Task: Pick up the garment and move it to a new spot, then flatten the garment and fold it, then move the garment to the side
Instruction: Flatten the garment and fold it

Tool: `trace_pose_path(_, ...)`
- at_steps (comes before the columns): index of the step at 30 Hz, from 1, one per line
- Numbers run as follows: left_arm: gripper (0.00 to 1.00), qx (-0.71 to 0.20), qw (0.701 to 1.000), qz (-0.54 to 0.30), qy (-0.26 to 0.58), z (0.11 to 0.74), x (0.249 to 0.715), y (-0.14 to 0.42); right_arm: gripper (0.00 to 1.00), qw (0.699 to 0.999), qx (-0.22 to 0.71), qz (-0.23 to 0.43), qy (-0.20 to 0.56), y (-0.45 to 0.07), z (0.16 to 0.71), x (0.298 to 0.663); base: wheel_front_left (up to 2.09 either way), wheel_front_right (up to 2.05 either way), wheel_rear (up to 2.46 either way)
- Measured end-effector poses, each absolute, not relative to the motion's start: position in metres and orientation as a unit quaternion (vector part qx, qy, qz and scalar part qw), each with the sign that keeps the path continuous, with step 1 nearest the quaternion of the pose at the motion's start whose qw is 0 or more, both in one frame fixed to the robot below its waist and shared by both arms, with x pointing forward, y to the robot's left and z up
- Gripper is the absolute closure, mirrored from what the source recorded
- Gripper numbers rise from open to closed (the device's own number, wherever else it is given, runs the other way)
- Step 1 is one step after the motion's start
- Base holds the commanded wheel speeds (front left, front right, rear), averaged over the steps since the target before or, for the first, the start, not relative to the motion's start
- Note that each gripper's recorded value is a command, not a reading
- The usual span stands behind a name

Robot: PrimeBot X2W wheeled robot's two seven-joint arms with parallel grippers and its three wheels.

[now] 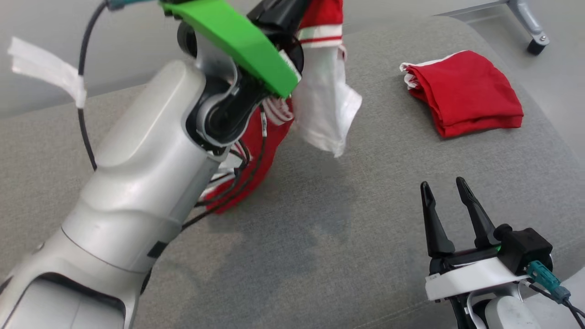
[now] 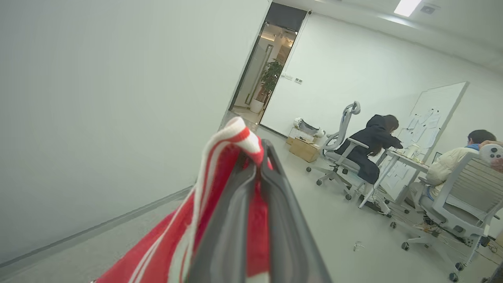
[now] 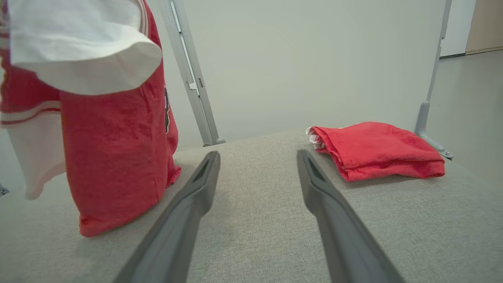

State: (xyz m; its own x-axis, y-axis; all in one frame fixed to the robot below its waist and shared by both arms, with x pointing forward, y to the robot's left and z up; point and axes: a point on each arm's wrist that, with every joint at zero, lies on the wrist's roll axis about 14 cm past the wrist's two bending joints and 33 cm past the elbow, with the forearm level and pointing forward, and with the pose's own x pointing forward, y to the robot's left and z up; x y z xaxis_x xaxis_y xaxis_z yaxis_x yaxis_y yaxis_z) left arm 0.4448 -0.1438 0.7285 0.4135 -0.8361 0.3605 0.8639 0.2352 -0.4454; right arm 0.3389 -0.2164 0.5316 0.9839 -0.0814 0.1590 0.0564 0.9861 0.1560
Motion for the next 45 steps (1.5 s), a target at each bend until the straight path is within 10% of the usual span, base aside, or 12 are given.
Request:
trace_pose_path(12,1.00,-0.208,0.775,-0.576,-0.155,0.837,0.426,-0.154,0.00,0.990,0.080,-0.079,-0.085,-0.240,0.530,0.313,0.00,0.00,0.00)
trace_pose_path(27,1.00,-0.262,0.910,-0.306,0.098,0.552,0.503,0.037,0.00,0.996,0.065,-0.005,-0.066,-0.200,0.521,0.354,0.00,0.00,0.00)
trace_pose_path(40,1.00,-0.220,0.952,-0.184,0.107,0.492,0.520,0.127,0.00,0.997,0.072,0.030,-0.026,-0.175,0.495,0.373,0.00,0.00,0.00)
trace_pose_path(41,0.86,-0.219,0.953,-0.179,0.107,0.490,0.521,0.130,0.00,0.997,0.073,0.029,-0.024,-0.176,0.494,0.373,0.00,0.00,0.00)
trace_pose_path(42,0.33,-0.217,0.955,-0.173,0.109,0.488,0.522,0.134,0.00,0.997,0.074,0.028,-0.022,-0.176,0.493,0.372,0.00,0.00,0.00)
trace_pose_path(43,0.00,-0.220,0.955,-0.165,0.108,0.487,0.523,0.138,0.00,0.997,0.075,0.028,-0.021,-0.176,0.492,0.372,0.00,0.00,0.00)
trace_pose_path(45,0.00,-0.224,0.957,-0.150,0.103,0.488,0.525,0.147,0.00,0.997,0.076,0.027,-0.019,-0.177,0.491,0.371,0.00,0.00,0.00)
